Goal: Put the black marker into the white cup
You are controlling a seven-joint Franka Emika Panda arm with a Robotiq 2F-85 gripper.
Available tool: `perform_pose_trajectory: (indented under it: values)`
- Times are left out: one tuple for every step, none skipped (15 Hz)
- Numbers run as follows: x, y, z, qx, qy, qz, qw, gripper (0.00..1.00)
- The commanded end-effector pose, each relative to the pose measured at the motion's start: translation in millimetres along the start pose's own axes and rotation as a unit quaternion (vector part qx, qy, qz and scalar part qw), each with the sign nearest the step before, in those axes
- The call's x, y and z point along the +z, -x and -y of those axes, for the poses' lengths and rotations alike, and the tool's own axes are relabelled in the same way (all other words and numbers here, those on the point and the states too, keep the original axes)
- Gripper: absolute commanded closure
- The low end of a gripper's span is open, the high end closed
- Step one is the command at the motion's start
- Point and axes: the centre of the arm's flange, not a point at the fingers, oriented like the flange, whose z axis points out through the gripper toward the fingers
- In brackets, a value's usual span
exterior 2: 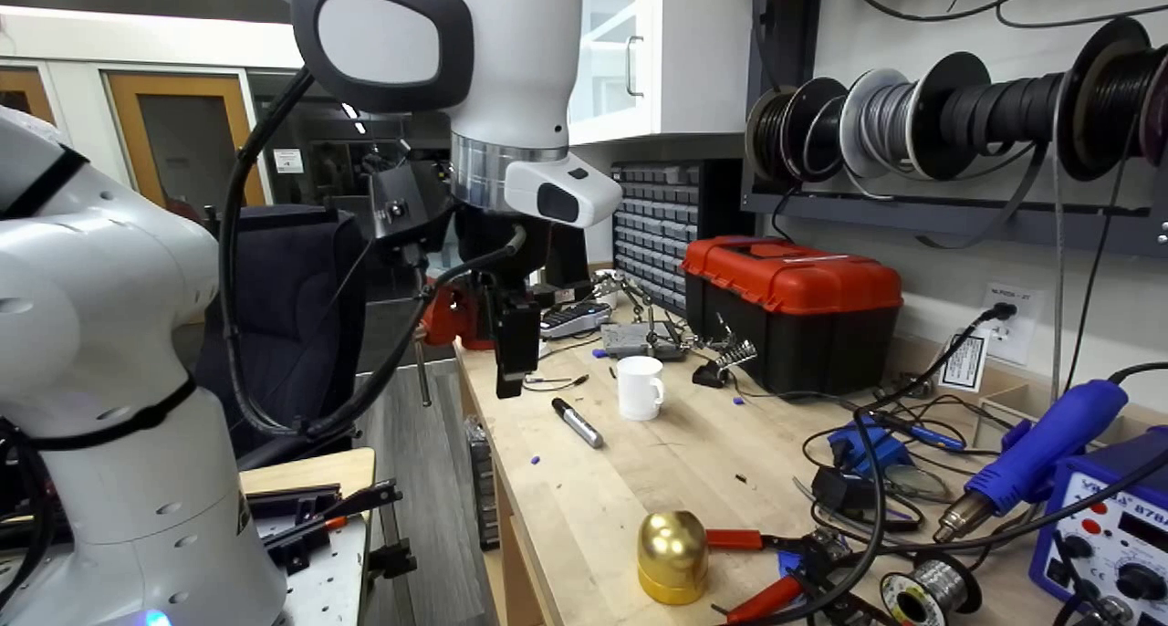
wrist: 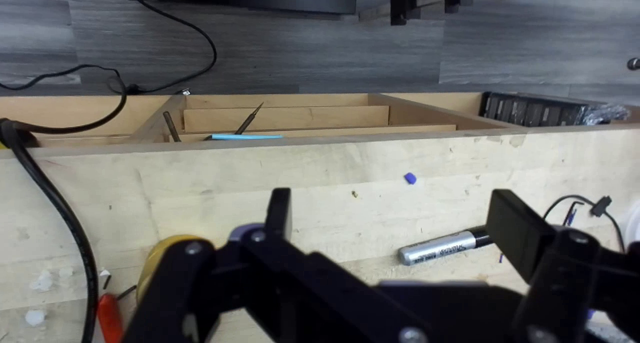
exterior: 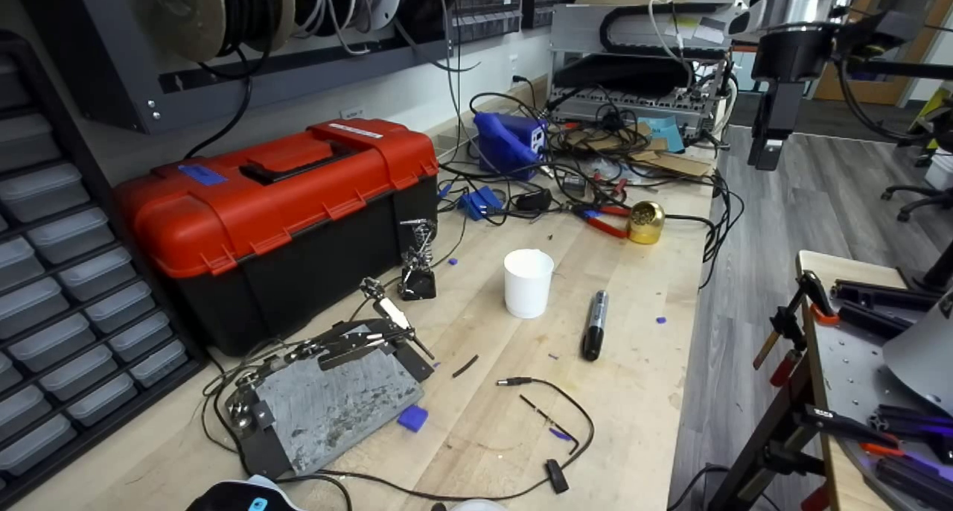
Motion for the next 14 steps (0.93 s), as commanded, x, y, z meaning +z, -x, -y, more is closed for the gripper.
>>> perform_pose_trajectory:
  values:
    - [4, -17, -2, -0.071, -0.009, 0.022, 0.9972, 0.0]
    - [5, -21, 0, -0.095, -0.006, 0.027, 0.9951, 0.0]
    - [7, -26, 3, -0.115, -0.003, 0.034, 0.9927, 0.0]
    - [8, -31, 5, -0.133, -0.003, 0.041, 0.9902, 0.0]
    - [9, -36, 8, -0.152, -0.002, 0.045, 0.9874, 0.0]
    - [11, -41, 10, -0.167, -0.002, 0.05, 0.9846, 0.0]
    - [11, -46, 12, -0.185, -0.003, 0.053, 0.9812, 0.0]
    - [13, -52, 14, -0.205, -0.004, 0.056, 0.9771, 0.0]
    - [15, -57, 16, -0.224, -0.004, 0.06, 0.9728, 0.0]
    - [18, -63, 19, -0.247, -0.005, 0.064, 0.9669, 0.0]
    - [20, -68, 21, -0.265, -0.004, 0.067, 0.9619, 0.0]
    - [24, -74, 24, -0.283, -0.005, 0.072, 0.9563, 0.0]
    - [27, -80, 27, -0.302, -0.005, 0.077, 0.9502, 0.0]
    - [29, -85, 30, -0.317, -0.005, 0.082, 0.945, 0.0]
